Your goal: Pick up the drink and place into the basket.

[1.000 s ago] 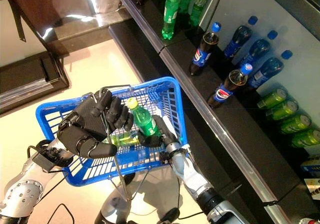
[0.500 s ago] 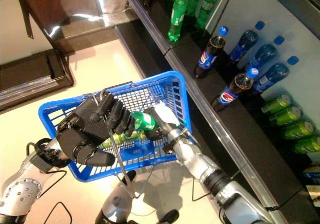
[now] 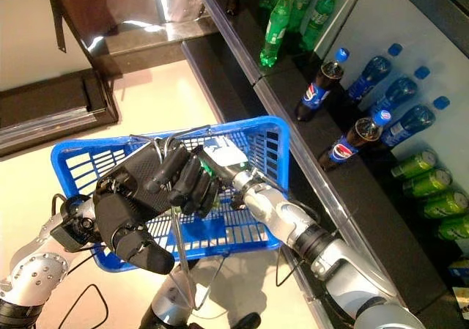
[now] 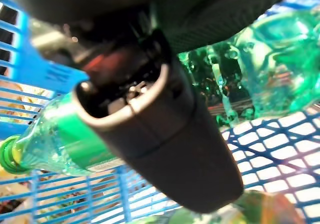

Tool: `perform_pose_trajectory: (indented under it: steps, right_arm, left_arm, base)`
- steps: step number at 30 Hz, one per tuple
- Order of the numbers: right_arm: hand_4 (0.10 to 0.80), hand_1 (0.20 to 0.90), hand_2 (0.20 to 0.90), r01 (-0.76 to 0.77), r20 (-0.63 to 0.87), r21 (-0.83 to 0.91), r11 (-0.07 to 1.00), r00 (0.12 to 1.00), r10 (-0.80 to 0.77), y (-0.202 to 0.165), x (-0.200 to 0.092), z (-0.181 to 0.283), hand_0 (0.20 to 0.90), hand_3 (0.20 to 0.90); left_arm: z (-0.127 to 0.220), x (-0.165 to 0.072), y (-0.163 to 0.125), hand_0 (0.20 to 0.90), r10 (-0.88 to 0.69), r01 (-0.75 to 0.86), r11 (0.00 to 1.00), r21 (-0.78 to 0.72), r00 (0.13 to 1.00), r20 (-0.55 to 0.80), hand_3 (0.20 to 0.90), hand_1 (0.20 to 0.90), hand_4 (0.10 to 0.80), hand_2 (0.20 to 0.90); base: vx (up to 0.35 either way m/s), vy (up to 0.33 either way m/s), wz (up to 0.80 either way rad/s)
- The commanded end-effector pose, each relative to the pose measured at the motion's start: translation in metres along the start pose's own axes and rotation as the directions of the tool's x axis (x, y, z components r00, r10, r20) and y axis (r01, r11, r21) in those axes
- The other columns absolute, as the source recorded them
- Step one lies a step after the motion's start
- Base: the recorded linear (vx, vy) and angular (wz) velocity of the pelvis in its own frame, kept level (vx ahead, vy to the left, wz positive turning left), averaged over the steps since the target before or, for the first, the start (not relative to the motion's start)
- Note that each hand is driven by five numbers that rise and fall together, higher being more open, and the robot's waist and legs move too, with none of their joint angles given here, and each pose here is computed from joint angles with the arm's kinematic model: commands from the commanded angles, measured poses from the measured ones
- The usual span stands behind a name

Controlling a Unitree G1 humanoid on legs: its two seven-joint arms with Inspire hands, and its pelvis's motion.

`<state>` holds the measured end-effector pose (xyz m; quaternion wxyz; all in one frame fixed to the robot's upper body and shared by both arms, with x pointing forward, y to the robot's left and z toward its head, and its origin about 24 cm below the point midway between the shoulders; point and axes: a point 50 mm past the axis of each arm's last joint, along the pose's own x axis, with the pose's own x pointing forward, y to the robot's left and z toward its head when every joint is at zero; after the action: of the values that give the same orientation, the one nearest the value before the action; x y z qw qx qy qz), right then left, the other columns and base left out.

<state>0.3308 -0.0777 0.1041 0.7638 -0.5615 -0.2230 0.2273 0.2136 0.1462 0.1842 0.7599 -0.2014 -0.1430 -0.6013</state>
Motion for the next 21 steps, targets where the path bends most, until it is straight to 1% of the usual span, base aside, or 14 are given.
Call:
perform_pose_trajectory:
  steps: [1,10,11,14,15,16,17,18,19,21]
  right_arm:
    - [0.1,0.3,0.3,0.003,0.165,-0.001,1.0,0.986,-0.002,0.009,0.023,0.043,0.3,0.2]
    - [0.1,0.3,0.3,-0.033,0.111,0.006,0.999,0.993,0.032,0.019,0.03,0.041,0.3,0.2]
    - [0.1,0.3,0.3,-0.037,0.087,0.017,0.999,0.996,0.035,0.019,0.035,0.042,0.3,0.2]
    - [0.1,0.3,0.3,-0.047,0.062,0.034,0.998,0.997,0.045,0.02,0.038,0.041,0.3,0.2]
    - [0.182,0.371,0.371,-0.053,0.053,0.039,0.998,0.997,0.051,0.02,0.039,0.04,0.371,0.282]
    - [0.416,0.571,0.571,-0.066,0.043,0.044,0.997,0.997,0.064,0.022,0.039,0.038,0.571,0.516]
    - [0.471,0.618,0.618,-0.071,0.038,0.045,0.996,0.997,0.069,0.023,0.039,0.038,0.618,0.571]
    - [0.756,0.862,0.862,-0.081,0.034,0.048,0.996,0.996,0.08,0.025,0.039,0.037,0.862,0.856]
    - [0.8,0.9,0.9,-0.088,0.031,0.051,0.995,0.996,0.087,0.026,0.039,0.036,0.9,0.9]
    - [0.8,0.9,0.9,-0.101,0.029,0.053,0.993,0.995,0.1,0.028,0.039,0.036,0.9,0.9]
  left_arm:
    - [0.021,0.035,-0.05,0.3,-0.45,0.466,0.884,0.029,0.835,0.318,0.2,0.3,0.1,0.3]
    - [0.02,0.046,-0.055,0.3,-0.493,0.51,0.86,0.033,0.811,0.314,0.2,0.3,0.1,0.3]
    - [0.014,0.05,-0.058,0.3,-0.507,0.524,0.851,0.029,0.806,0.307,0.2,0.3,0.1,0.3]
    - [0.006,0.051,-0.058,0.3,-0.518,0.536,0.844,0.025,0.801,0.301,0.2,0.3,0.1,0.3]
    - [0.004,0.051,-0.057,0.3,-0.52,0.538,0.843,0.027,0.8,0.3,0.2,0.3,0.1,0.3]
    - [0.002,0.052,-0.055,0.3,-0.52,0.538,0.842,0.027,0.799,0.301,0.2,0.3,0.1,0.3]
    - [0.002,0.052,-0.055,0.3,-0.521,0.539,0.842,0.028,0.799,0.302,0.2,0.3,0.1,0.3]
    - [0.001,0.053,-0.054,0.3,-0.521,0.538,0.842,0.031,0.798,0.302,0.2,0.3,0.1,0.3]
    - [0.0,0.053,-0.053,0.3,-0.521,0.537,0.843,0.034,0.798,0.303,0.2,0.3,0.1,0.3]
    - [-0.001,0.055,-0.051,0.3,-0.518,0.533,0.845,0.039,0.799,0.306,0.2,0.3,0.1,0.3]
  base:
    - [0.009,0.003,0.03]
    - [0.012,-0.01,0.06]
    - [0.01,-0.046,0.06]
    - [0.011,-0.033,0.07]
    - [0.0,0.0,0.0]
    - [0.0,0.0,0.0]
    - [0.0,0.0,0.0]
    - [0.0,0.0,0.0]
    - [0.0,0.0,0.0]
    - [0.0,0.0,0.0]
